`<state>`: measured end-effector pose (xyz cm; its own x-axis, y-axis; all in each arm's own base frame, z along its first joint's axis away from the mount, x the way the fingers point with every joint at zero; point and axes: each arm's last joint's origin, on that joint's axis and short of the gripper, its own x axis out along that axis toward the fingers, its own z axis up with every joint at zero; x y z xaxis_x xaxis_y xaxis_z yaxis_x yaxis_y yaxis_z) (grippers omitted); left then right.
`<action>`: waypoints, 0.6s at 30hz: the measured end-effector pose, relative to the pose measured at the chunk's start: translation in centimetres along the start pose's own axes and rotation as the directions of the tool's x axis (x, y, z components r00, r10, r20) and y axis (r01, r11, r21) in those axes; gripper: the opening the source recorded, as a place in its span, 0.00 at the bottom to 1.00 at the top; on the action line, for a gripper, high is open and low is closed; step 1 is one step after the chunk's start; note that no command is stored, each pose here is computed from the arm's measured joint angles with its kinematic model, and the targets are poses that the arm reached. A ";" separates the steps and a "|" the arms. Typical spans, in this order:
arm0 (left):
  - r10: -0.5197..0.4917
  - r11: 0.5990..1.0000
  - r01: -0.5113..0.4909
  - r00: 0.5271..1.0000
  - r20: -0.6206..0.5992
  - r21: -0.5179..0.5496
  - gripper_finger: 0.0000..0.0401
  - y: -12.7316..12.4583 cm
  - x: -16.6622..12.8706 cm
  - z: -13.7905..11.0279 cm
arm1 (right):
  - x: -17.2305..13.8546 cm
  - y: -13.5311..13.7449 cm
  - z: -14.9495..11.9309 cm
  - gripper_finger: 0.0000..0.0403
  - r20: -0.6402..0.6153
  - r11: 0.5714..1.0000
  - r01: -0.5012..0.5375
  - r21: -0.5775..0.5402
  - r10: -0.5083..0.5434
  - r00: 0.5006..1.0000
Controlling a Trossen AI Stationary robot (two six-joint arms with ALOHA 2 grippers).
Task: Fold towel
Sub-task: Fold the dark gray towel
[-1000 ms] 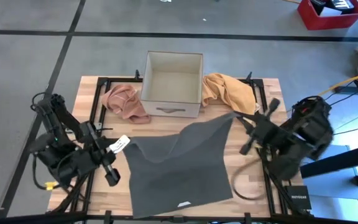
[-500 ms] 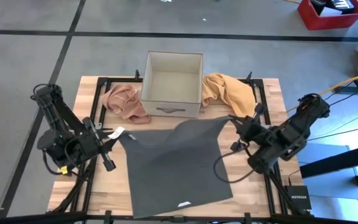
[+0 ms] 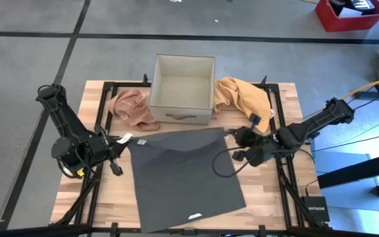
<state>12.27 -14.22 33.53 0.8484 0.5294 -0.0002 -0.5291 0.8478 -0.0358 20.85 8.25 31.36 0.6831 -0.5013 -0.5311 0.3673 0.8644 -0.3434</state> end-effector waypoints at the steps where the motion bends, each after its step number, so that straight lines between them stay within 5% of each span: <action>1: -0.008 1.000 0.008 1.000 -0.001 -0.010 0.01 0.0 -0.2 -0.3 | 0.5 0.1 0.0 0.01 0.001 0.999 -0.033 -0.006 0.033 0.999; 7: -0.084 0.996 0.084 0.996 -0.003 -0.031 0.01 0.3 -1.5 -2.3 | 3.8 -0.9 -1.2 0.01 -0.045 0.988 -0.149 -0.041 0.147 0.988; 18: -0.126 0.989 0.125 0.992 -0.004 -0.074 0.01 3.3 -1.9 -6.1 | 6.1 -6.3 -4.3 0.01 0.012 1.000 0.014 0.022 -0.015 1.000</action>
<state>9.00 -12.63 27.32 0.9084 0.4181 0.0000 -0.4156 0.9030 -0.1091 20.03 -0.42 26.91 0.6855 -0.5133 -0.5163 0.3909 0.8578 -0.3338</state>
